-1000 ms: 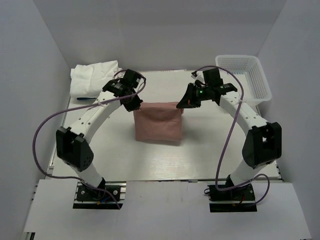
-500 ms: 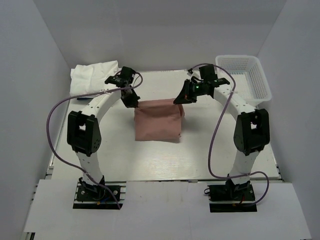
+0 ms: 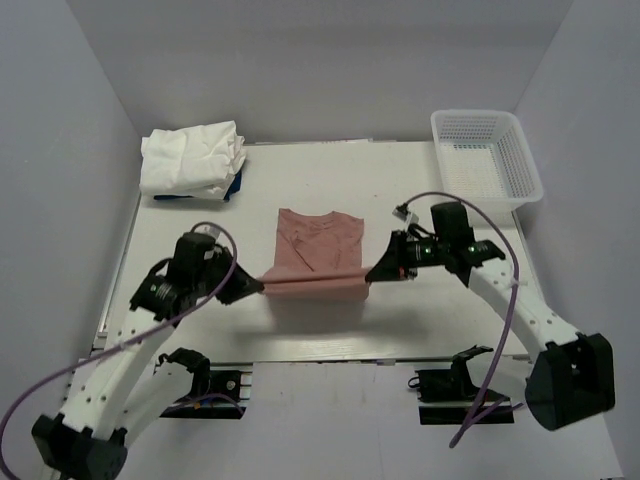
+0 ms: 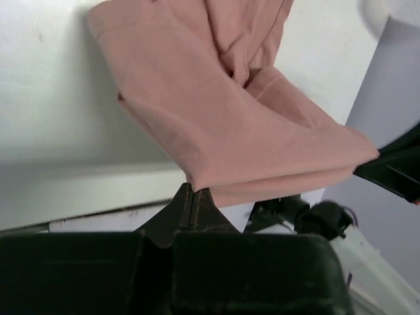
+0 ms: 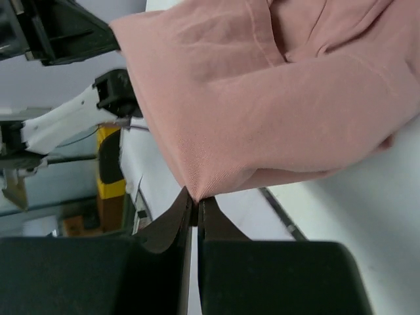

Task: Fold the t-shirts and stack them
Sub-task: Fold the long partially folded tshirt into a neat square

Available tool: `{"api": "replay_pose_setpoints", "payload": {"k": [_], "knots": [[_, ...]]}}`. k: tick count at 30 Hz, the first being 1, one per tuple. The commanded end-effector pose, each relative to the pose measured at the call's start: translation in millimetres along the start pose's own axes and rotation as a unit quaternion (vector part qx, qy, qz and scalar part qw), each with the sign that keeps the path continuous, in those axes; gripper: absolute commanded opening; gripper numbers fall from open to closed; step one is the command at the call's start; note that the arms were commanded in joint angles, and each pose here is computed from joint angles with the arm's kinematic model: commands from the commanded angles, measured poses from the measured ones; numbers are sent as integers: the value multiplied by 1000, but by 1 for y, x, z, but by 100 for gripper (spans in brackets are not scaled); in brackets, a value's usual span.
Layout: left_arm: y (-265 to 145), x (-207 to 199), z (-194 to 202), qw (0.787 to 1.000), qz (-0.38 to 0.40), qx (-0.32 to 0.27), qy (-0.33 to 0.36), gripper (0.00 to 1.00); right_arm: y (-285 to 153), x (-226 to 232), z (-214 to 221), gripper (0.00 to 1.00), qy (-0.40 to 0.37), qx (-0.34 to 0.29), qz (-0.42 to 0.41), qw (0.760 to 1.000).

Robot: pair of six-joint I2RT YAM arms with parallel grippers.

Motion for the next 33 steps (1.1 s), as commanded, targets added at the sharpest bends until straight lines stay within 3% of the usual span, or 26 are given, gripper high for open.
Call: {"api": "replay_pose_setpoints", "payload": {"k": [1, 8, 18, 24, 33], "knots": [[-7, 17, 27, 1000, 11, 6, -25, 0, -2, -7, 24, 0, 7, 15, -37, 999], [4, 11, 33, 998, 46, 26, -23, 0, -10, -3, 32, 0, -4, -10, -32, 999], [28, -33, -30, 996, 85, -16, 28, 0, -9, 15, -16, 0, -21, -56, -7, 998], [40, -23, -72, 998, -14, -55, 29, 0, 7, 14, -50, 0, -1, -42, -7, 999], [87, -34, -110, 998, -25, -43, 44, 0, 22, 22, -116, 0, -5, -72, -20, 997]]}}
Point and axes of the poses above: each gripper's point midway between its finger pads, its own y axis out along the fingers, its own x axis along the line the jaws close on, z = x × y, the point moved 3 cm from there along -y, back along the fingers, and after that the axes turned 12 degrees about y, right-handed, at the moved point
